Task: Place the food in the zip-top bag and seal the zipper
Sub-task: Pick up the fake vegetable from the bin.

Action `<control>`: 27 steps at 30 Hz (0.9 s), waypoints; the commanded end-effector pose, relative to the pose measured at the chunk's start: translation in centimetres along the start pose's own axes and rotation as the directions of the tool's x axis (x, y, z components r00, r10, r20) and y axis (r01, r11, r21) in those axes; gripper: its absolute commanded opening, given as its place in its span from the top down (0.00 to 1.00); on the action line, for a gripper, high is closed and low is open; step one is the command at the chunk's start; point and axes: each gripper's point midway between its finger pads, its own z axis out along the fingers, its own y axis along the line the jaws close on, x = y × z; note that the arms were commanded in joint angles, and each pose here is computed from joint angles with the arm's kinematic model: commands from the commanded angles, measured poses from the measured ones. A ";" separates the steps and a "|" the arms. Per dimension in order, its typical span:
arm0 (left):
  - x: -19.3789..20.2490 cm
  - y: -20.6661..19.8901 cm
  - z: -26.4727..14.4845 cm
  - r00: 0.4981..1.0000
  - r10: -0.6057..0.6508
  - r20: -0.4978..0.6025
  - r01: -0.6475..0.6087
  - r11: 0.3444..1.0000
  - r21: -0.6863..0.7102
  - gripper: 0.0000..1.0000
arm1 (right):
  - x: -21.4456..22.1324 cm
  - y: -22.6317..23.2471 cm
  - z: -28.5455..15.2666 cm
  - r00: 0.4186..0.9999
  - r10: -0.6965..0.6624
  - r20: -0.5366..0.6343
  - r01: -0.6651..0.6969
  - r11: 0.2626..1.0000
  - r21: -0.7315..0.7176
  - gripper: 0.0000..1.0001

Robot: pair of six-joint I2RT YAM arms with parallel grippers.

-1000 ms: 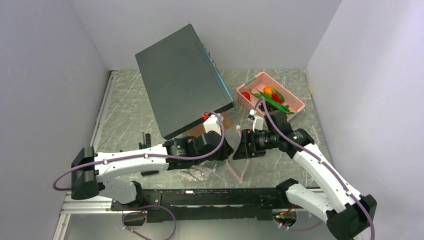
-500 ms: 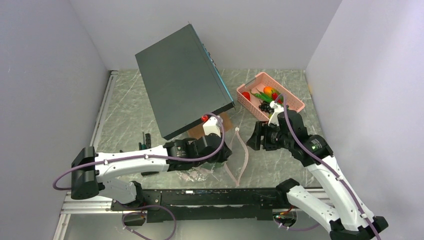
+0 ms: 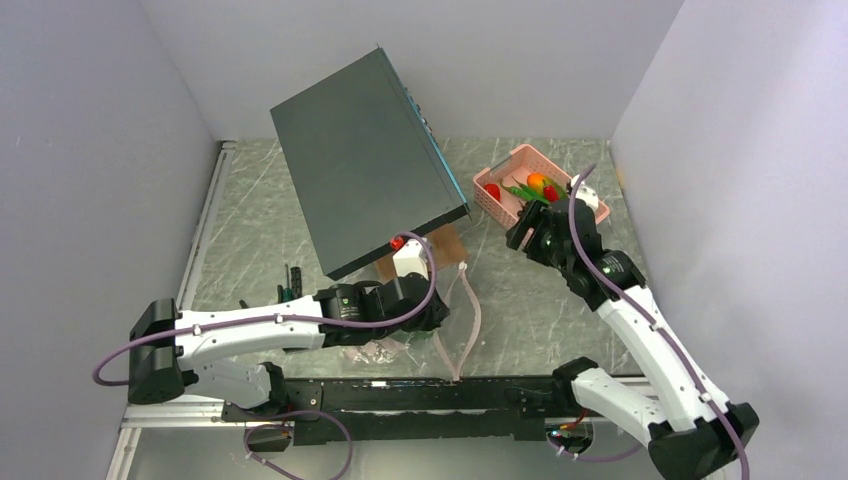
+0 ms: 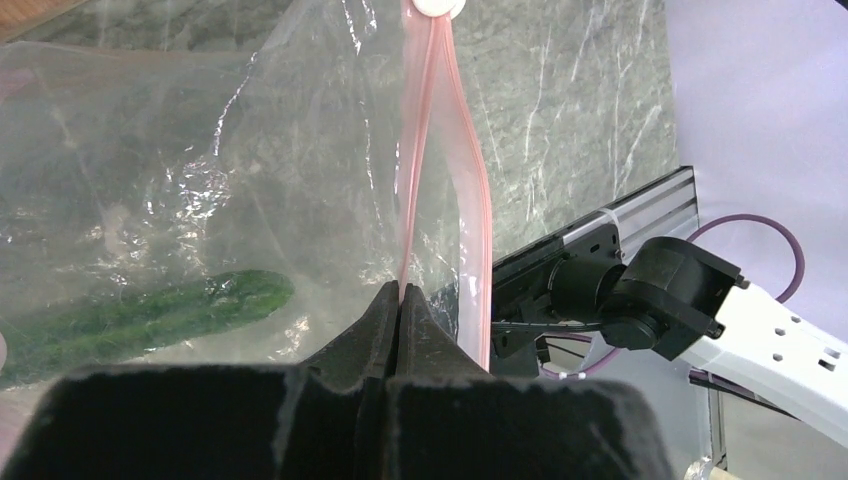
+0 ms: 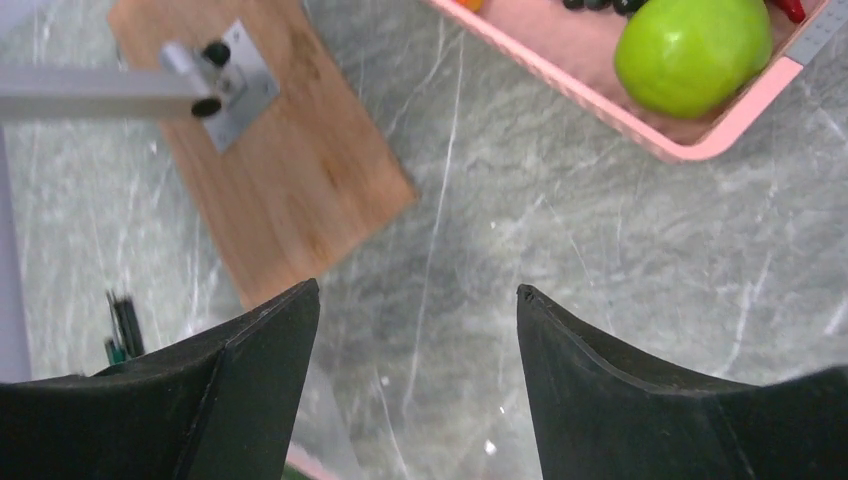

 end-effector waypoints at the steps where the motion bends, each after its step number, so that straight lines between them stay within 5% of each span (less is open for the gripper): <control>1: -0.6 -1.1 -0.6 1.000 -0.024 0.018 0.024 0.999 0.045 1.00 | -3.5 0.8 2.9 0.976 0.174 0.128 -0.172 0.985 -0.028 0.26; 6: -0.5 -1.1 -0.8 1.000 -0.027 0.011 0.027 0.998 0.050 1.00 | -5.8 -1.6 6.4 0.940 0.307 0.150 -0.308 0.951 -0.016 0.26; 11: -0.2 -1.1 -0.9 0.999 -0.046 0.003 0.045 0.997 0.067 1.00 | -9.0 -5.6 9.9 0.934 0.273 0.232 -0.305 0.945 0.116 0.26; 19: -0.1 -1.2 -0.8 0.999 -0.054 0.001 0.054 0.996 0.073 1.00 | -11.2 -9.4 17.4 0.991 -0.015 0.132 -0.030 0.941 0.337 0.24; 27: -0.2 -1.1 -1.0 0.999 -0.047 0.000 0.047 0.997 0.064 1.00 | -10.8 -12.1 22.8 0.969 -0.246 -0.001 0.222 0.875 0.430 0.30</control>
